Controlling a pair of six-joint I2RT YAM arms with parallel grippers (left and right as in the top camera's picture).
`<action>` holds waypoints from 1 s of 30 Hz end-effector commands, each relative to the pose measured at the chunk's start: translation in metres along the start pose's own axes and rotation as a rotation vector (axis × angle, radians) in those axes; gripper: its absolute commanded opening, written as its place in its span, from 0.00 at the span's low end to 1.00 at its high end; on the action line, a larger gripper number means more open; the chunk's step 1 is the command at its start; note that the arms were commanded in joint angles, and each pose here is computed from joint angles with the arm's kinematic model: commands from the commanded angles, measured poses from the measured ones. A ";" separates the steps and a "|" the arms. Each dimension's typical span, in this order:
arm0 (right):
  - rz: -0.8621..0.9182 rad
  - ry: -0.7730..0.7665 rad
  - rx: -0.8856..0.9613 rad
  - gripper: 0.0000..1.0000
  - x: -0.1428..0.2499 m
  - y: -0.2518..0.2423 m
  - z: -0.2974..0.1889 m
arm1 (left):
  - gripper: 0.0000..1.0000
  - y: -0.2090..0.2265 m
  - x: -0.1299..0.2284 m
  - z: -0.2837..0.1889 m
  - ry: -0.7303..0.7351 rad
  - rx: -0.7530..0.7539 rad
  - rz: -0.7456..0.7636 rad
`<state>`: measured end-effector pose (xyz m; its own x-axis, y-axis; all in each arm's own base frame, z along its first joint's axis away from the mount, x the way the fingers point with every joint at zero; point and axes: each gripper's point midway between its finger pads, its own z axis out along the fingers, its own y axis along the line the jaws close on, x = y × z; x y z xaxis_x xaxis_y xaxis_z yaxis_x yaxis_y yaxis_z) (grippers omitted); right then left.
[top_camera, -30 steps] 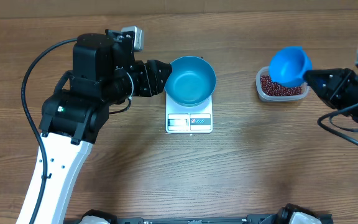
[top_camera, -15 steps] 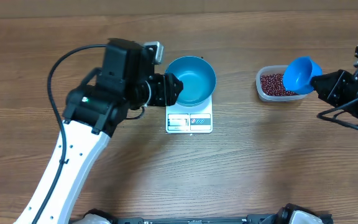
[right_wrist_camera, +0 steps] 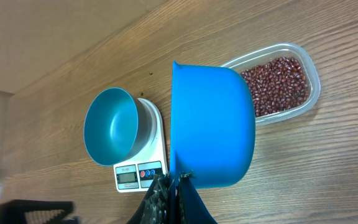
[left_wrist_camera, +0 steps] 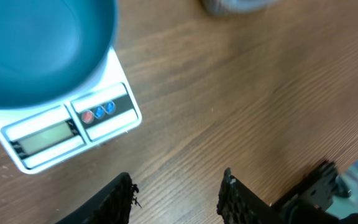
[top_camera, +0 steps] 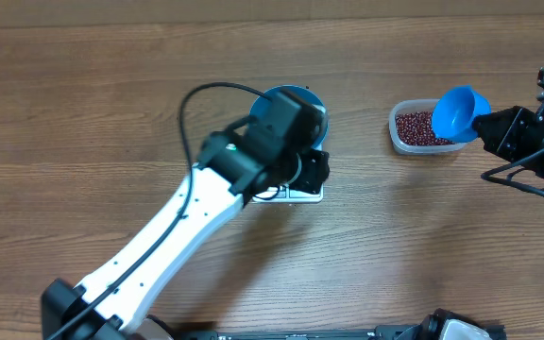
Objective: Scoop item into bowl and weigh 150g on scale
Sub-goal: 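Move the left gripper over the scale's buttons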
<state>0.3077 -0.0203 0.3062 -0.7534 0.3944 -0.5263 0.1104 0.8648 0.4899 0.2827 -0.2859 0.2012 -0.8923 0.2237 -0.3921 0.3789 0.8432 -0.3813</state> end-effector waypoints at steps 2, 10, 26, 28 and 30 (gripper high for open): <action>-0.021 -0.028 0.011 0.04 -0.006 0.002 -0.007 | 0.45 -0.006 0.006 0.012 0.017 -0.053 0.012; -0.020 -0.027 0.012 0.04 -0.006 0.002 -0.007 | 0.43 0.002 0.019 0.019 0.021 -0.198 0.038; -0.013 -0.016 0.013 0.04 -0.003 0.001 -0.007 | 0.04 0.032 0.031 0.050 0.060 -0.348 -0.024; -0.012 -0.014 0.014 0.04 -0.002 0.001 -0.007 | 0.04 0.040 0.031 0.053 0.044 -0.382 -0.028; -0.013 -0.015 0.014 0.04 -0.002 0.001 -0.007 | 0.04 0.045 0.034 0.058 0.039 -0.395 -0.025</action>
<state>0.3046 -0.0207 0.3032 -0.7615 0.3977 -0.5118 0.1248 0.8648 0.4864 0.2803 -0.2788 0.1341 -0.9098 0.2404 -0.3382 0.2866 0.9535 -0.0934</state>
